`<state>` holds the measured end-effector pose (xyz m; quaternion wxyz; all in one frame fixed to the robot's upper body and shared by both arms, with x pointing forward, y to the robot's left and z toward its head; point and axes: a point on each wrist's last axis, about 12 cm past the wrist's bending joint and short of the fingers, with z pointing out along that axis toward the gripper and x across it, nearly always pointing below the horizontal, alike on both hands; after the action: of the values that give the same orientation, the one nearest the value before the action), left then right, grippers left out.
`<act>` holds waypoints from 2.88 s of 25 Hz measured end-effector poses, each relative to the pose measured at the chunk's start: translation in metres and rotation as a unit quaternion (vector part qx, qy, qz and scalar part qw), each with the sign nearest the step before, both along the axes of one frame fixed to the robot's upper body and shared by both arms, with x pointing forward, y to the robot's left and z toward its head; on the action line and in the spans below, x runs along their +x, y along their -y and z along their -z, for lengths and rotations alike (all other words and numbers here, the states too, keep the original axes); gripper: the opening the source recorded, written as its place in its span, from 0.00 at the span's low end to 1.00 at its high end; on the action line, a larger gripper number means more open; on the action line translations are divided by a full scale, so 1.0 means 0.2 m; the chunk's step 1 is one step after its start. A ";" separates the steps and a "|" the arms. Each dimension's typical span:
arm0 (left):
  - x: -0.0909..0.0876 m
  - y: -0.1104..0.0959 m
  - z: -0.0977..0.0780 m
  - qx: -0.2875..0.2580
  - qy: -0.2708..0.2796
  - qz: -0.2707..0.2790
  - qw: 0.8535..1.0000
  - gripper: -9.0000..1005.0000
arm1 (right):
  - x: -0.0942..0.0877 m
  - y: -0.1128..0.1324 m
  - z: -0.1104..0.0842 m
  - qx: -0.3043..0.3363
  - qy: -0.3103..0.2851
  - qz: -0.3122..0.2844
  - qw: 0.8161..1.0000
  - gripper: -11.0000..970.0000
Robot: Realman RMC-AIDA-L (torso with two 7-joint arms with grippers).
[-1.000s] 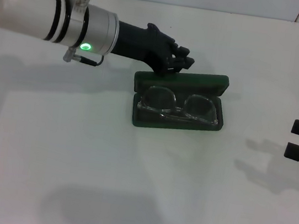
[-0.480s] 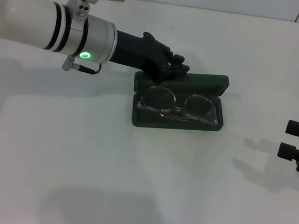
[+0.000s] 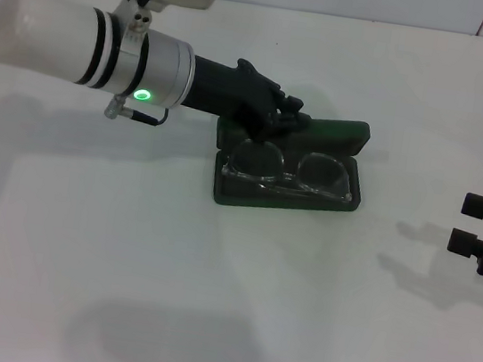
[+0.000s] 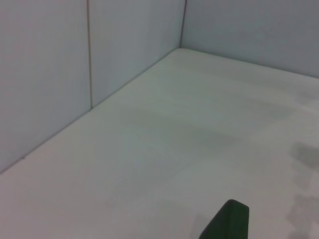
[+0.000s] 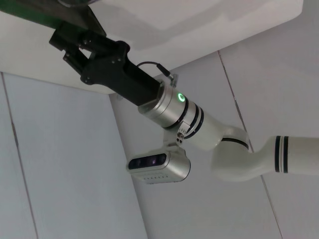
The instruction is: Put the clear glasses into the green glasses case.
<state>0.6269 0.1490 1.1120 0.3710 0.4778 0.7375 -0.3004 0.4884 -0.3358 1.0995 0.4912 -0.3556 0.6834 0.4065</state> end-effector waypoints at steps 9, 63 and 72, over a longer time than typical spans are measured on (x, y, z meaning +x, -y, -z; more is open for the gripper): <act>-0.02 0.02 0.02 0.011 -0.007 0.015 1.000 0.20 | 0.00 0.00 0.01 0.002 -0.001 0.002 1.000 0.60; -0.33 -0.18 -0.07 -0.110 -0.030 0.119 0.986 0.17 | -0.02 0.02 0.00 0.004 0.002 -0.004 1.000 0.62; -0.62 -0.52 0.01 -0.299 -0.037 0.100 0.948 0.33 | 0.07 -0.22 0.00 -0.004 0.011 -0.099 0.995 0.63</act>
<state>0.5031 0.2523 1.1108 0.4376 0.4044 0.5756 -0.5601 0.5030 -0.2923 1.0989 0.4546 -0.4279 0.6409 0.4467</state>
